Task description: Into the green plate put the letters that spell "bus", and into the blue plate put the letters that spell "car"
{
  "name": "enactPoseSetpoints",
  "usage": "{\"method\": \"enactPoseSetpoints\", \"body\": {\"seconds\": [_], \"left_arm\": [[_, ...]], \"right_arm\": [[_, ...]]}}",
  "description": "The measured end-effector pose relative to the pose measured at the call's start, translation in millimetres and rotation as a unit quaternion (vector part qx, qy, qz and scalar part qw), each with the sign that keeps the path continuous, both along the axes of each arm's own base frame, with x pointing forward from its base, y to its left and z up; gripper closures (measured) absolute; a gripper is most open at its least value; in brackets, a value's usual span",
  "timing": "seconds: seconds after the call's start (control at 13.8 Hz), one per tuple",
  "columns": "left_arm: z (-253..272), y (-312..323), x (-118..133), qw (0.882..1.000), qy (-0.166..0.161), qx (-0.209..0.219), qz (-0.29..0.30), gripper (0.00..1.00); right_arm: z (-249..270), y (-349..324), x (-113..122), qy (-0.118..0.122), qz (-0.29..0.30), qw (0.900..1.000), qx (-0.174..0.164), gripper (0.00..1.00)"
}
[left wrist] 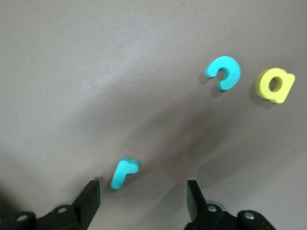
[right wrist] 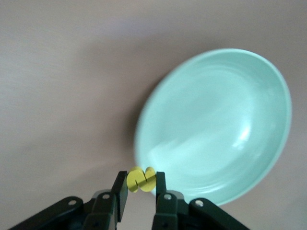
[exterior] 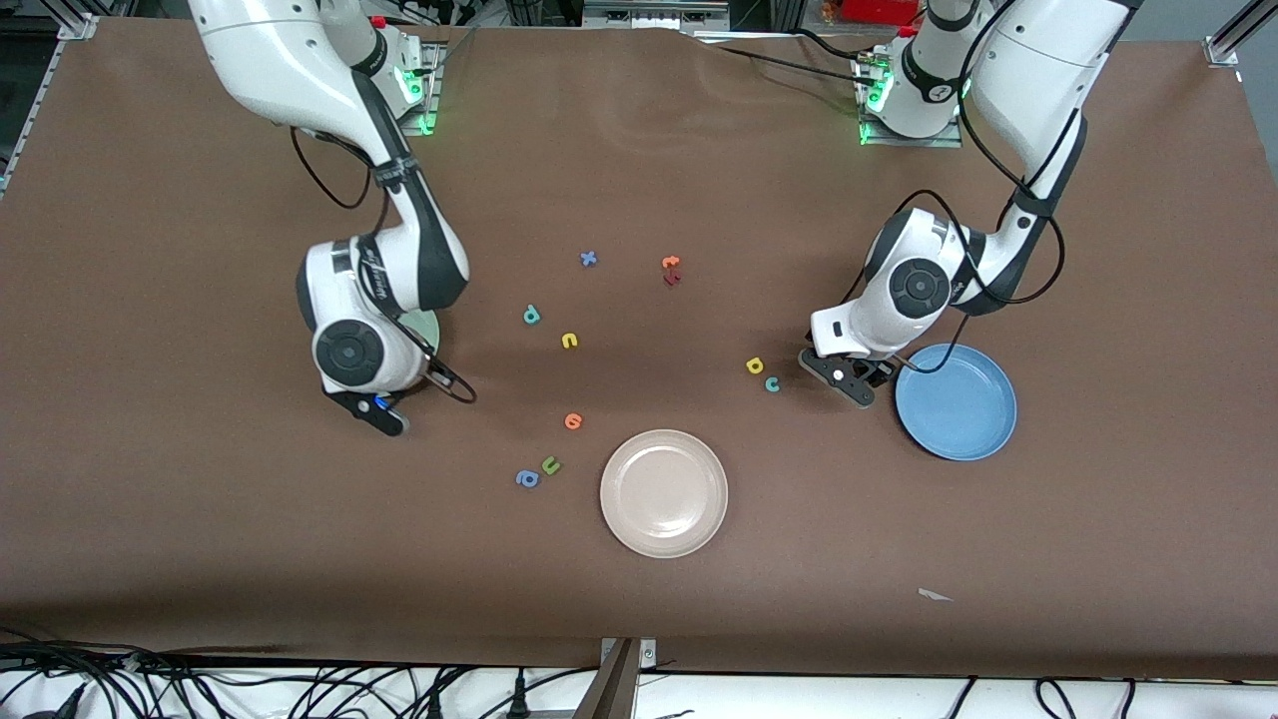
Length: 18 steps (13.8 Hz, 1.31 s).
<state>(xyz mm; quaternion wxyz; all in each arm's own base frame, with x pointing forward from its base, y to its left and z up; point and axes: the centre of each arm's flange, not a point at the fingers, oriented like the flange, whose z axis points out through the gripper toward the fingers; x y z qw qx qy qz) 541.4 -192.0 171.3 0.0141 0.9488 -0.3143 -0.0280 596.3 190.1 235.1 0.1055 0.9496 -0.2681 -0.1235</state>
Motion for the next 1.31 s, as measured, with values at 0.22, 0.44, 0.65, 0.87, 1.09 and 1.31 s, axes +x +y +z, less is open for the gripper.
{"method": "enactPoseSetpoints", "body": {"seconds": [0.22,0.44,0.65,0.87,1.09,1.31], "left_arm": [[-3.5,-6.6,-3.1,1.0,0.002,0.0,0.003,0.23],[-3.4,-5.3,-2.3,1.0,0.0,0.0,0.006,0.3],[-2.9,-2.3,-0.8,1.0,-0.002,0.001,0.009,0.4],[-1.9,0.0,1.7,1.0,-0.004,0.001,0.012,0.43],[-1.5,1.6,3.1,1.0,-0.005,0.001,0.015,0.49],[-1.0,2.7,4.2,1.0,-0.006,0.001,0.016,0.56]], "right_arm": [[-5.5,-38.5,-28.2,0.023,0.007,1.0,0.004,0.73],[-26.9,-42.9,-41.8,0.033,0.008,0.999,0.0,0.7],[-32.3,-40.0,-44.7,0.037,0.011,0.999,-0.003,0.53],[-23.1,-29.6,-41.9,0.026,0.011,1.0,0.001,0.22],[-1.7,24.6,-47.4,-0.002,-0.014,1.0,0.004,0.0],[20.1,111.3,-65.0,-0.036,0.0,0.999,0.026,0.0]]}}
